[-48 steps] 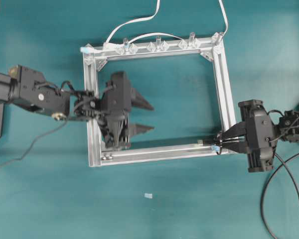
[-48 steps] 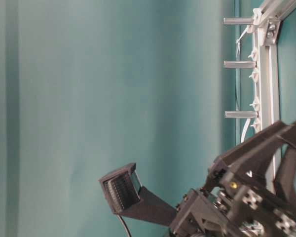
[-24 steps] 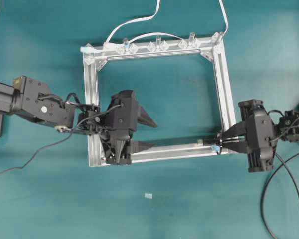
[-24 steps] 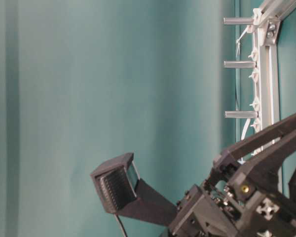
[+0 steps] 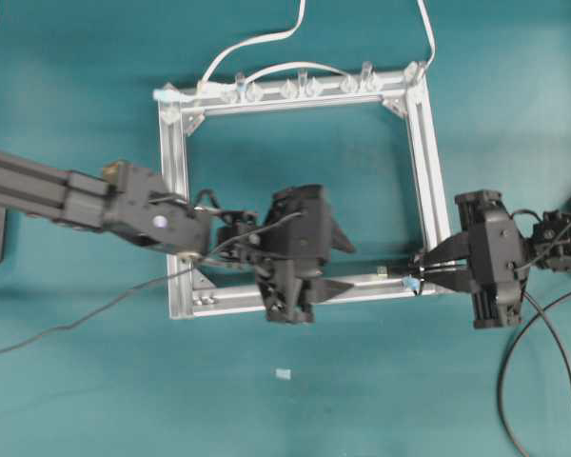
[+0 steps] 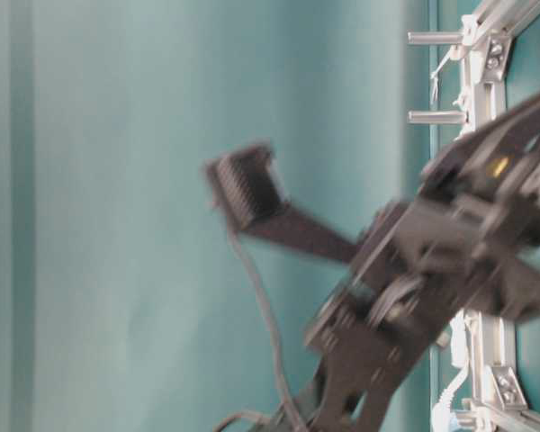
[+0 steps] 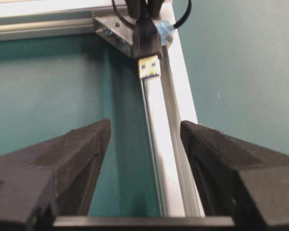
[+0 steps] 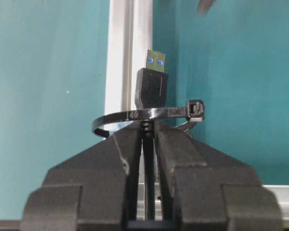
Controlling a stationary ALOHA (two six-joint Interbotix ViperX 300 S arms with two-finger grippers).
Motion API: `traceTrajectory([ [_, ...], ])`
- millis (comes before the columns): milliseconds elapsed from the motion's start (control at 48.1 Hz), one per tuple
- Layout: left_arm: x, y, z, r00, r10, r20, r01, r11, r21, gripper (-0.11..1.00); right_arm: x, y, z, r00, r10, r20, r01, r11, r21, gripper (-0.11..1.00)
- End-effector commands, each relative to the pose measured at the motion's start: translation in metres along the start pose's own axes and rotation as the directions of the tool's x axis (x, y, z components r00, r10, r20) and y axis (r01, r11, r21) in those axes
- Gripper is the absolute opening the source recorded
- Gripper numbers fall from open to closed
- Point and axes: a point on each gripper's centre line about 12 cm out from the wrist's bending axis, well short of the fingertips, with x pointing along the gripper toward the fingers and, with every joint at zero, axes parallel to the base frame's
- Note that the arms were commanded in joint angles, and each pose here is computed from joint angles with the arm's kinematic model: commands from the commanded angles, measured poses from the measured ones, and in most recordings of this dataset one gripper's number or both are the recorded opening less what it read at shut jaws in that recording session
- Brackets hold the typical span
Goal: Insert the wire through the string loop located on the right side.
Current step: 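Move the left gripper to the plug and grasp it past the loop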
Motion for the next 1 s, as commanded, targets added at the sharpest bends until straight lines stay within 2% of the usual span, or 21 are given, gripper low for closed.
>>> traceTrajectory([
  [0, 0.01, -0.001, 0.024, 0.998, -0.002, 0.055, 0.002, 1.0, -0.004, 0.71, 0.0, 0.0, 0.007, 1.0, -0.001, 0.028, 0.001, 1.0, 0.002, 0.12],
  [187, 0.029, 0.001, 0.03, 0.998, 0.001, 0.066, 0.0, 1.0, -0.007, 0.79, 0.0, 0.0, 0.008, 0.999, -0.003, 0.035, 0.003, 1.0, 0.001, 0.12],
  [499, 0.034, 0.01, 0.038, 0.996, 0.016, 0.084, -0.015, 1.0, -0.019, 0.79, 0.0, 0.0, 0.008, 0.999, -0.004, 0.037, 0.004, 1.0, -0.001, 0.12],
  [831, 0.035, 0.008, 0.045, 0.995, 0.012, 0.1, -0.011, 1.0, -0.012, 0.76, -0.001, -0.001, 0.005, 1.0, -0.006, 0.031, 0.006, 1.0, 0.001, 0.12],
  [976, 0.035, 0.006, 0.048, 0.994, 0.008, 0.106, -0.007, 1.0, -0.01, 0.64, -0.001, -0.001, 0.005, 1.0, -0.007, 0.031, 0.007, 1.0, 0.001, 0.12],
])
